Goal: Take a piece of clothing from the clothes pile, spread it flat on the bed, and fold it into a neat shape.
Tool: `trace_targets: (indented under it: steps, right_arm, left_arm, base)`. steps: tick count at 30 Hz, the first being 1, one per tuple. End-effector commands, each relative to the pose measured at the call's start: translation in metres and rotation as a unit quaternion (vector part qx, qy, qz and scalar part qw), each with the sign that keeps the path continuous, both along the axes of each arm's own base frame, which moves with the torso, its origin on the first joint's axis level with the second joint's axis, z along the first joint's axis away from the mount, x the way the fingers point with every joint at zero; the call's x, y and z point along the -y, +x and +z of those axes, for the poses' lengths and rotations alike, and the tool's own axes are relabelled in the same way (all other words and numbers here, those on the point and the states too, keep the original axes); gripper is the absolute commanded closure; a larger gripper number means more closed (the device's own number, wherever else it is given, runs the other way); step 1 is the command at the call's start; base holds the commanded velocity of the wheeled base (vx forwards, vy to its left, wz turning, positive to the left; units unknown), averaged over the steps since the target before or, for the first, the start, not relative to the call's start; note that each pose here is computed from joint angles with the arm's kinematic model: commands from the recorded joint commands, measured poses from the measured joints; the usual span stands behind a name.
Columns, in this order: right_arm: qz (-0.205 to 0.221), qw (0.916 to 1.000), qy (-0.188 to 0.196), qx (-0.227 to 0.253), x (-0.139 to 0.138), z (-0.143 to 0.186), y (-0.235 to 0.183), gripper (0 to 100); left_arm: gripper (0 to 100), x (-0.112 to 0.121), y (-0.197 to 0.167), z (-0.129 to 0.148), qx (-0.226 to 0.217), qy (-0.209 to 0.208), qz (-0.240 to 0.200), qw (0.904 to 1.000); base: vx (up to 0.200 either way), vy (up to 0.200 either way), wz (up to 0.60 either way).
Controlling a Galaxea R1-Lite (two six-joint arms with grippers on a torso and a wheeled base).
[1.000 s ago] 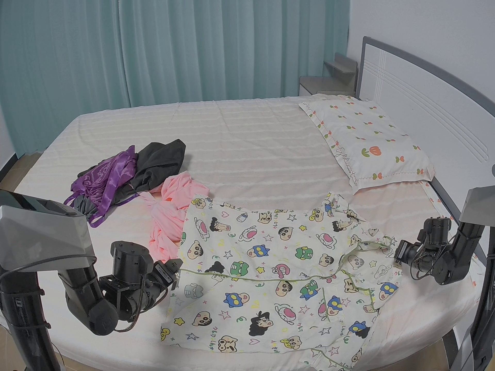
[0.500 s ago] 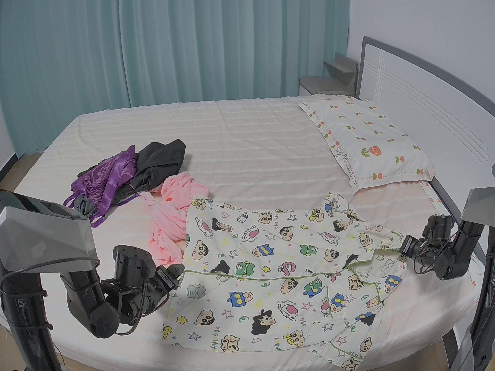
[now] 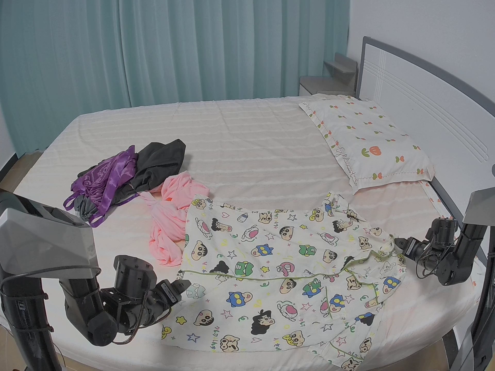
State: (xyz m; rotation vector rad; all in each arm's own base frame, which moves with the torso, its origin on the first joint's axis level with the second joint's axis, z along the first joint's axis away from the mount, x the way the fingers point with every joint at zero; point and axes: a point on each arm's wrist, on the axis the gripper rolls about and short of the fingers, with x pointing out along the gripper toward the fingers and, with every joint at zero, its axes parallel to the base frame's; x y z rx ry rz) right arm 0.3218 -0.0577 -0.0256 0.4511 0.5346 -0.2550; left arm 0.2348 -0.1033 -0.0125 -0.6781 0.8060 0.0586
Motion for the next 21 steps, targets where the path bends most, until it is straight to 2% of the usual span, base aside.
trace_targets:
  steps: [1,3,4,5,8,19,21]
  right_arm:
    - [-0.005,0.9996,0.019,0.021,-0.007,0.028,-0.021,0]
    - [-0.009,0.9981,0.053,0.031,-0.017,0.039,-0.03,0]
    - [-0.009,0.9981,0.053,0.031,-0.017,0.039,-0.03,0]
    - [-0.009,0.9961,0.079,0.037,-0.022,0.045,-0.035,0]
    - [0.002,0.9941,0.103,0.037,-0.025,0.048,-0.04,0]
    - [0.01,0.9911,0.129,0.03,-0.027,0.046,-0.043,0]
    - [0.013,0.9907,0.133,0.027,-0.027,0.045,-0.045,0]
  left_arm:
    - [0,-0.003,-0.019,-0.004,-0.029,0.024,-0.039,0.9985]
    - [0,0.0,-0.021,-0.004,-0.03,0.024,-0.047,0.9982]
    - [0,0.0,-0.021,-0.004,-0.03,0.024,-0.047,0.9982]
    - [0,0.002,-0.023,-0.005,-0.032,0.024,-0.053,0.9978]
    - [0,0.006,-0.025,-0.005,-0.033,0.024,-0.061,0.9973]
    - [0,0.03,-0.014,-0.003,-0.003,0.001,-0.073,0.9973]
    - [0,0.037,-0.02,-0.003,-0.005,-0.001,-0.092,0.9958]
  base:
    - [0.0,0.0,0.0]
    - [0.0,0.0,0.0]
    - [0.0,0.0,0.0]
    - [0.0,0.0,0.0]
    - [0.0,0.0,0.0]
    - [0.0,0.0,0.0]
    - [0.0,0.0,0.0]
